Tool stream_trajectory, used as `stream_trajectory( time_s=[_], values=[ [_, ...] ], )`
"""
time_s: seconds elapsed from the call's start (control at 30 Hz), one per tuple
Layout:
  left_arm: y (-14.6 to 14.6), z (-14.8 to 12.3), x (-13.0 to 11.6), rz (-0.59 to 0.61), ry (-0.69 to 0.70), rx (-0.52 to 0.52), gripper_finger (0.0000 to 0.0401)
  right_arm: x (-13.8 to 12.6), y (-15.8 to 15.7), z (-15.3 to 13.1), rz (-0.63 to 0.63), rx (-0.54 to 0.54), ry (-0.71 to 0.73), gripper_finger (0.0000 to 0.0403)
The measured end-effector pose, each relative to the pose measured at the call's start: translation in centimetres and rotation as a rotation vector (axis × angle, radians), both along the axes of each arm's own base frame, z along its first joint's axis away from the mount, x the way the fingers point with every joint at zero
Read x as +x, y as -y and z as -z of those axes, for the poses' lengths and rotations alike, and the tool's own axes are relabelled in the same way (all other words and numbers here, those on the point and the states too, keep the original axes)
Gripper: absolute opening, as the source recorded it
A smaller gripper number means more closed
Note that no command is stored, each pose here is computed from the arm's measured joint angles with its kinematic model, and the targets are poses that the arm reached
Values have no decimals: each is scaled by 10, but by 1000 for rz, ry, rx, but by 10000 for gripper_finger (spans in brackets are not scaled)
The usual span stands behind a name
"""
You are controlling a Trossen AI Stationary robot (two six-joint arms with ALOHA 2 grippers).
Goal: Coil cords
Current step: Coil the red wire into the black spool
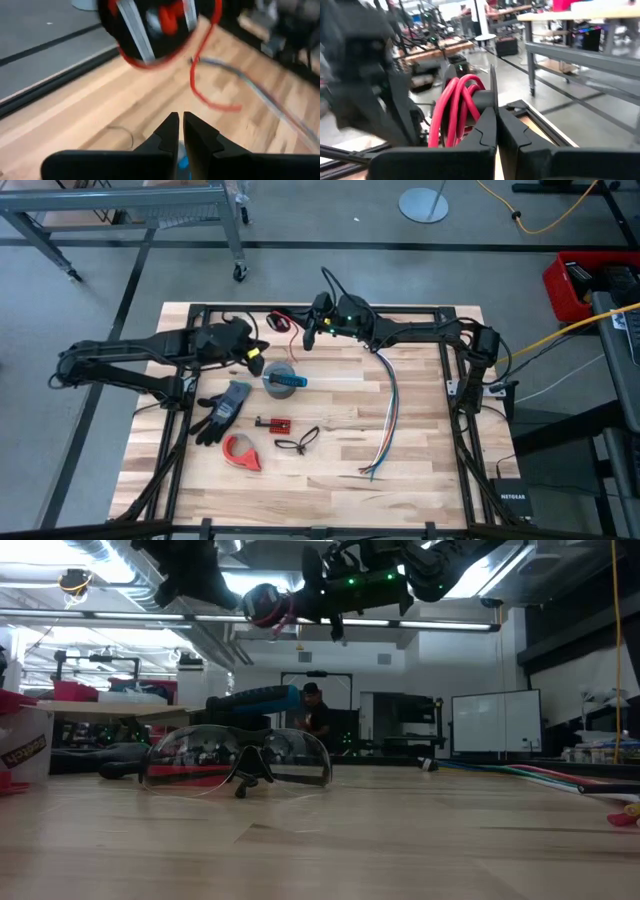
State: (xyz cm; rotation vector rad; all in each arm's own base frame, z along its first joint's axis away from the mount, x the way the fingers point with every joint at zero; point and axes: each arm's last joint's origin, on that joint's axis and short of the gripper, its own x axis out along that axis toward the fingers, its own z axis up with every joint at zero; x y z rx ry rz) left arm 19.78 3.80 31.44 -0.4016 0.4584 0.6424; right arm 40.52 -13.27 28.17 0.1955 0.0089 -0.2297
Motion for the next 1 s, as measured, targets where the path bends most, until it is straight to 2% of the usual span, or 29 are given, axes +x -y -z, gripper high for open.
stream_trajectory(
  time_s=[0.17,0.4,0.53,0.73,1.0],
  values=[
    [3,9,4,67,-88,-8,53,0,-1,-3,-47,-7,25,1],
    [-1,17,10,36,-125,-35,145,0,-2,-2,-55,-6,24,1],
    [-2,20,17,-15,-82,-96,177,0,-1,-3,-36,-8,27,1],
    [-3,20,27,-59,12,-150,180,0,-1,-3,-20,-10,31,1],
    [-4,19,38,-50,84,-175,178,0,-1,-5,-20,-16,49,1]
  ],
)
